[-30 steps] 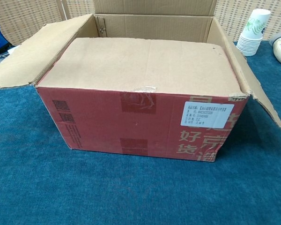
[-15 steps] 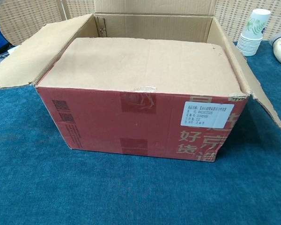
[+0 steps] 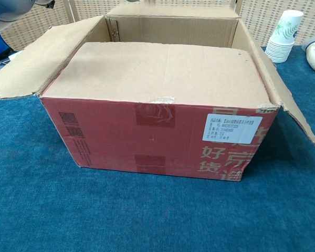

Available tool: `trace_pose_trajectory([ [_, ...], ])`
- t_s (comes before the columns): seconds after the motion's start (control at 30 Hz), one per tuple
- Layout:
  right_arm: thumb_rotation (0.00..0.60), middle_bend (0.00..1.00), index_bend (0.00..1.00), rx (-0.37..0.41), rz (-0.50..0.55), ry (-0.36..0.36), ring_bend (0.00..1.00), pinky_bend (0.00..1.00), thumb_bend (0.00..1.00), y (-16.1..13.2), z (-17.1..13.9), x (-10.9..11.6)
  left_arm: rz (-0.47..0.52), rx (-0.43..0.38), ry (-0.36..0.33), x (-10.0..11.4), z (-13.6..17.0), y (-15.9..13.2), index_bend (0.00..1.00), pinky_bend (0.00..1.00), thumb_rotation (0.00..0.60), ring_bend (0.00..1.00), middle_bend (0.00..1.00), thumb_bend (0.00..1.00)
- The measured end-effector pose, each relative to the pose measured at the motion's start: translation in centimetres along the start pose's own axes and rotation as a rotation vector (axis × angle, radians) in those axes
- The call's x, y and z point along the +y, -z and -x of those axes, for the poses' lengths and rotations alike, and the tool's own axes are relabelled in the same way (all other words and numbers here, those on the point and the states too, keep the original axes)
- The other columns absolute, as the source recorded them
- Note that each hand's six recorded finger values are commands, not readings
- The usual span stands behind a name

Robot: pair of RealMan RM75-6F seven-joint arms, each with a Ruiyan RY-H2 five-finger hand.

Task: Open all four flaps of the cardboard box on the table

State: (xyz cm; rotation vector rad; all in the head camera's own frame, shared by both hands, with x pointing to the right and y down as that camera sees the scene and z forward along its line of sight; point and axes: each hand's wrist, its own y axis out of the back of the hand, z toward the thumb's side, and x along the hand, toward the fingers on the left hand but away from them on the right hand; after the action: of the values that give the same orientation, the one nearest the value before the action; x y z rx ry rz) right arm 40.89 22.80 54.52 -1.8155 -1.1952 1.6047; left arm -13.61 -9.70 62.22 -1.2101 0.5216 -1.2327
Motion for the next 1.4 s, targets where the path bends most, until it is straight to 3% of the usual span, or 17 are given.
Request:
trace_pose_trajectory([
  [0.3,0.6,0.0,0.0,0.01,-0.001,0.0,0.0,0.01,0.0,-0.2,-0.2,0.0,0.083,-0.026,-0.042,1.5,2.7,2.2,0.26,0.22,0.264,0.03,0.0,0.11],
  [0.53,0.6,0.0,0.0,0.021,-0.012,0.003,0.0,0.01,0.0,-0.6,-0.4,-0.1,0.178,-0.014,-0.027,1.8,7.3,7.6,0.26,0.22,0.353,0.03,0.0,0.1],
  [0.7,0.6,0.0,0.0,0.026,-0.019,0.005,0.0,0.01,0.0,-0.9,-0.7,-0.2,0.242,-0.014,0.002,1.3,9.9,9.9,0.25,0.22,0.351,0.03,0.0,0.11],
  [1.03,0.6,0.0,0.0,0.025,-0.026,0.006,0.0,0.01,0.0,-1.1,-0.7,-0.4,0.373,-0.114,0.095,0.2,11.1,7.6,0.24,0.25,0.351,0.06,0.0,0.11],
  [1.23,0.6,0.0,0.0,0.022,-0.024,0.002,0.0,0.01,0.0,-1.0,-0.6,-0.4,0.483,-0.186,0.172,0.6,11.2,5.0,0.24,0.29,0.356,0.11,0.09,0.11],
  [1.4,0.6,0.0,0.0,0.027,-0.028,-0.005,0.0,0.01,0.0,-1.1,-0.6,-0.6,0.517,-0.255,0.251,1.2,11.2,2.6,0.24,0.31,0.355,0.13,0.08,0.11],
])
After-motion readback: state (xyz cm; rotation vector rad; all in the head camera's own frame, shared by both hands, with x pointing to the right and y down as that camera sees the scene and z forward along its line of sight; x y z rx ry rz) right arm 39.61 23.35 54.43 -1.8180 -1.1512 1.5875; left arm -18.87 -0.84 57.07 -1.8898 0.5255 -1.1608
